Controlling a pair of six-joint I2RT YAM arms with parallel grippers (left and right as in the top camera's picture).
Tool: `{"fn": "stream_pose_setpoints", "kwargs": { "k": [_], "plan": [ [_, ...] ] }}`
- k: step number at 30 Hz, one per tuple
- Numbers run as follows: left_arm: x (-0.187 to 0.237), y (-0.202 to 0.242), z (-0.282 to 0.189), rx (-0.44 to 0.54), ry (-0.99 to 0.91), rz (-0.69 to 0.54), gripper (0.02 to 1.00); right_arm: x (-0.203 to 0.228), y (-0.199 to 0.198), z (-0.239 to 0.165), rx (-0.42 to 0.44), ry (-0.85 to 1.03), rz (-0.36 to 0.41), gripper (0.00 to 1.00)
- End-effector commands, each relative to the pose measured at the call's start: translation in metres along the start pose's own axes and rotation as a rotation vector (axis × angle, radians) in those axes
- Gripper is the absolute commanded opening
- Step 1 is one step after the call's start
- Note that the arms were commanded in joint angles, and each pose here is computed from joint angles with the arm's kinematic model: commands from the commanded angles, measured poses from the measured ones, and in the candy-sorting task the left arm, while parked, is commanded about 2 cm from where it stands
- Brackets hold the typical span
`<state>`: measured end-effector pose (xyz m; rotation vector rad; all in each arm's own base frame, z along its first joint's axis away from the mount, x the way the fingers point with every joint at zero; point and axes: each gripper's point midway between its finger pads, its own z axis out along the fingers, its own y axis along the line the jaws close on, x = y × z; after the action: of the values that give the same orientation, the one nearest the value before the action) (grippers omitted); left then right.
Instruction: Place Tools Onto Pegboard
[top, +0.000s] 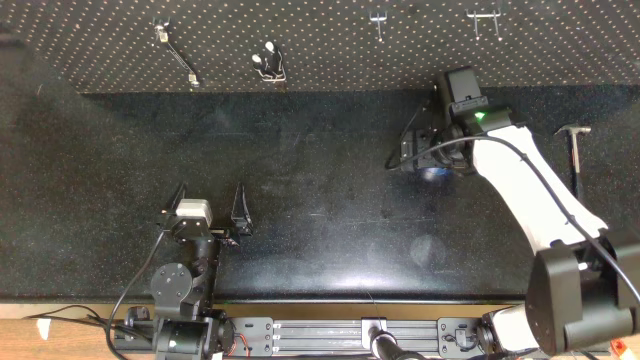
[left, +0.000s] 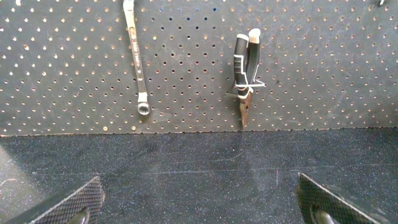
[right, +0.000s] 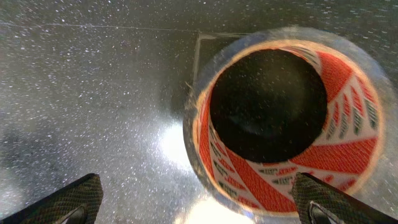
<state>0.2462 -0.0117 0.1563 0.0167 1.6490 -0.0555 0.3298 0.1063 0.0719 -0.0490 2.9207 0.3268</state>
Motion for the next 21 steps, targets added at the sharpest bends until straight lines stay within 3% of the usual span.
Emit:
{"fn": "stream_pose_setpoints", "kwargs": {
  "k": [1, 6, 10, 13, 17, 21],
  "plan": [
    [0.0, 0.001, 0.0, -0.01, -0.001, 0.009, 0.996, -0.007, -0.001, 0.01, 0.086, 0.021, -0.061, 1.0],
    [0.0, 0.001, 0.0, -0.01, -0.002, 0.009, 0.996, -0.008, -0.009, 0.021, 0.215, 0.052, -0.116, 0.939],
    [0.0, 0.001, 0.0, -0.01, -0.002, 0.009, 0.996, -0.008, -0.012, 0.023, 0.235, 0.057, -0.118, 0.358],
    [0.0, 0.001, 0.0, -0.01, -0.002, 0.009, 0.996, -0.009, -0.012, 0.023, 0.235, 0.054, -0.118, 0.117],
    [0.0, 0.001, 0.0, -0.01, -0.002, 0.009, 0.996, -0.029, -0.003, 0.005, 0.207, -0.059, -0.123, 0.077],
    [0.0, 0.001, 0.0, -0.01, -0.002, 0.009, 0.996, -0.059, 0.032, -0.069, 0.104, -0.353, -0.07, 0.075]
  ]
}}
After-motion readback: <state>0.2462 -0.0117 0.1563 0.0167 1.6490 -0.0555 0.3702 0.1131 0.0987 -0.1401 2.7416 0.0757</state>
